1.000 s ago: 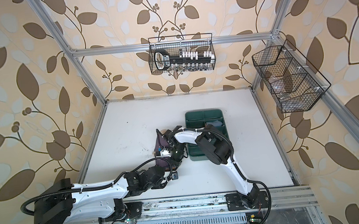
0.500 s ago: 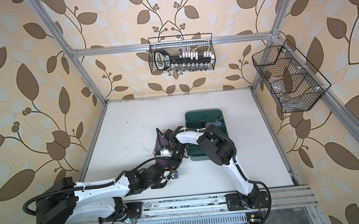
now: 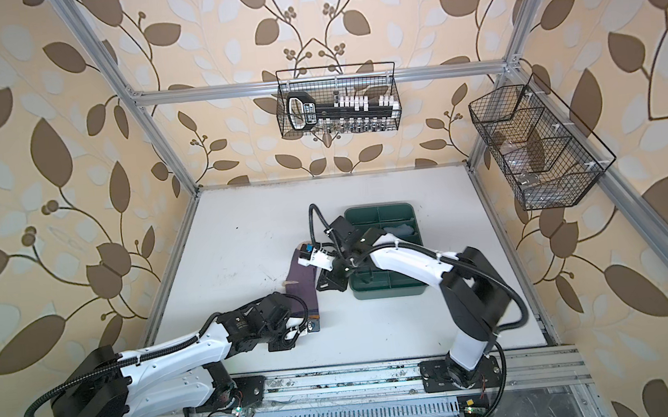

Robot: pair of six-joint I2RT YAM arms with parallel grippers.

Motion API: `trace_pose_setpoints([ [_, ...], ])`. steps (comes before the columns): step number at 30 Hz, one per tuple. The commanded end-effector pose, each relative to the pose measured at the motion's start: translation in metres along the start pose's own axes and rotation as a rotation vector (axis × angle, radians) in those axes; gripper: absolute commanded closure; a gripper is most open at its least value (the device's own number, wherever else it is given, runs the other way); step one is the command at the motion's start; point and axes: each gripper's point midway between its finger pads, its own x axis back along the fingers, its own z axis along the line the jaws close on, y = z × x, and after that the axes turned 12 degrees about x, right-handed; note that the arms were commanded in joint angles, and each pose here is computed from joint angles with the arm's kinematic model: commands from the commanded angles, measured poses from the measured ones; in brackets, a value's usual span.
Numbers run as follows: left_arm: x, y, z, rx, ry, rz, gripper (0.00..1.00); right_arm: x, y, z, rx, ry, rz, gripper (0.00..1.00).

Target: Roll the socks

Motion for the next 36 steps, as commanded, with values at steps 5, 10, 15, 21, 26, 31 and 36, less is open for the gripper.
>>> trace_pose_setpoints([
  [5,0.007,-0.014,-0.017,0.047,-0.137,0.067,1.0,0.109,0.033,-0.004,0.313,-0.66,-0.367,0.79],
  [10,0.018,-0.007,-0.014,0.085,-0.166,0.049,1.0,0.095,0.004,0.061,0.65,-0.67,-0.253,0.72],
  [15,0.025,-0.001,-0.025,0.137,-0.269,0.051,1.0,0.07,-0.02,0.094,0.852,-0.656,-0.06,0.75],
  [21,0.02,-0.002,-0.034,0.18,-0.348,0.087,1.0,0.024,-0.029,0.144,1.057,-0.609,-0.032,0.73],
  [26,0.019,-0.005,-0.035,0.2,-0.367,0.102,1.0,-0.021,-0.033,0.163,1.091,-0.545,-0.026,0.72],
  [31,0.019,-0.003,-0.034,0.208,-0.364,0.095,1.0,-0.056,-0.035,0.158,1.117,-0.543,0.016,0.69],
  [36,0.019,-0.004,-0.033,0.213,-0.36,0.098,1.0,-0.081,-0.032,0.153,1.094,-0.514,0.026,0.62],
])
